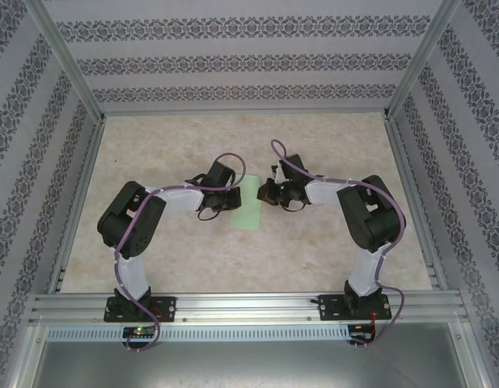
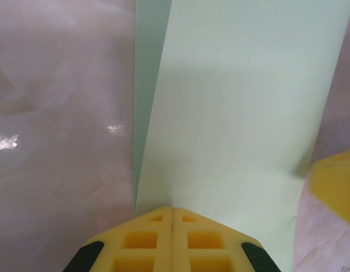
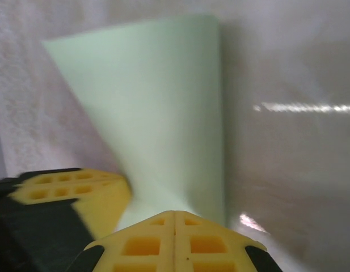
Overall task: Fold a paper plane with a square sheet of paper (pick it up from the middle)
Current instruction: Fold the square sheet of paper in half at the center of the table.
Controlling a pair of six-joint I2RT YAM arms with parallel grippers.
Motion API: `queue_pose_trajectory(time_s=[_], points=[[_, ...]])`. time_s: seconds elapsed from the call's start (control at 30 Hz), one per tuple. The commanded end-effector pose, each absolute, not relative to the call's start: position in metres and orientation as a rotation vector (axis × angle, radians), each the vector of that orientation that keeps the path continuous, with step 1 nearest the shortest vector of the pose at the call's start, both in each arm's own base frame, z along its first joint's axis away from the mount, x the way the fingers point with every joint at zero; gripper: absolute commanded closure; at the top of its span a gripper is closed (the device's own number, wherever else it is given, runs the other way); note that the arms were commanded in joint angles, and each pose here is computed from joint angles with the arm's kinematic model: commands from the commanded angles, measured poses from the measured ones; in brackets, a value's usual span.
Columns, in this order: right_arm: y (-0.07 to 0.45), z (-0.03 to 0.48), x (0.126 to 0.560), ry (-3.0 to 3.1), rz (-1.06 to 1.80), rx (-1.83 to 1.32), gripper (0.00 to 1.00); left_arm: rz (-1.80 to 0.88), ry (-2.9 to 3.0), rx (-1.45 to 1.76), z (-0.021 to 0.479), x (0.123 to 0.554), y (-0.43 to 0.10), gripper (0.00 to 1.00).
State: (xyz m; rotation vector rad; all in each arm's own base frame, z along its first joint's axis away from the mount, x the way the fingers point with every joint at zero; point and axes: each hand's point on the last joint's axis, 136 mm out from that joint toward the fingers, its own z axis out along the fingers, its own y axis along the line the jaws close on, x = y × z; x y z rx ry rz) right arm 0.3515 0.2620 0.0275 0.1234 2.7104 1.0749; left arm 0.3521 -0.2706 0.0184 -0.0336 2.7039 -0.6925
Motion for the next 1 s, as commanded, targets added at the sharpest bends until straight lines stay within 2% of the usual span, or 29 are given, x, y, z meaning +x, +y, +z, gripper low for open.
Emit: queue_pose_trajectory(time_s=[0.0, 0.13, 0.43, 0.6, 0.97], points=[[0.258, 0.013, 0.348, 2.753, 1.034, 0.098, 0.94, -0.572, 2.853, -0.038, -0.023, 0.325, -0.250, 1.00], [0.256, 0.006, 0.346, 2.771, 1.042, 0.116, 0.95, -0.563, 2.859, -0.035, -0.024, 0.324, -0.248, 1.00], [0.269, 0.062, 0.374, 2.633, 1.106, 0.053, 0.94, -0.558, 2.853, -0.043, -0.022, 0.325, -0.247, 1.00], [0.269, 0.044, 0.383, 2.657, 1.106, 0.089, 0.94, -0.560, 2.853, -0.033, -0.022, 0.325, -0.248, 1.00], [0.256, -0.004, 0.372, 2.763, 1.044, 0.157, 0.95, -0.557, 2.860, -0.037, -0.025, 0.323, -0.247, 1.00]])
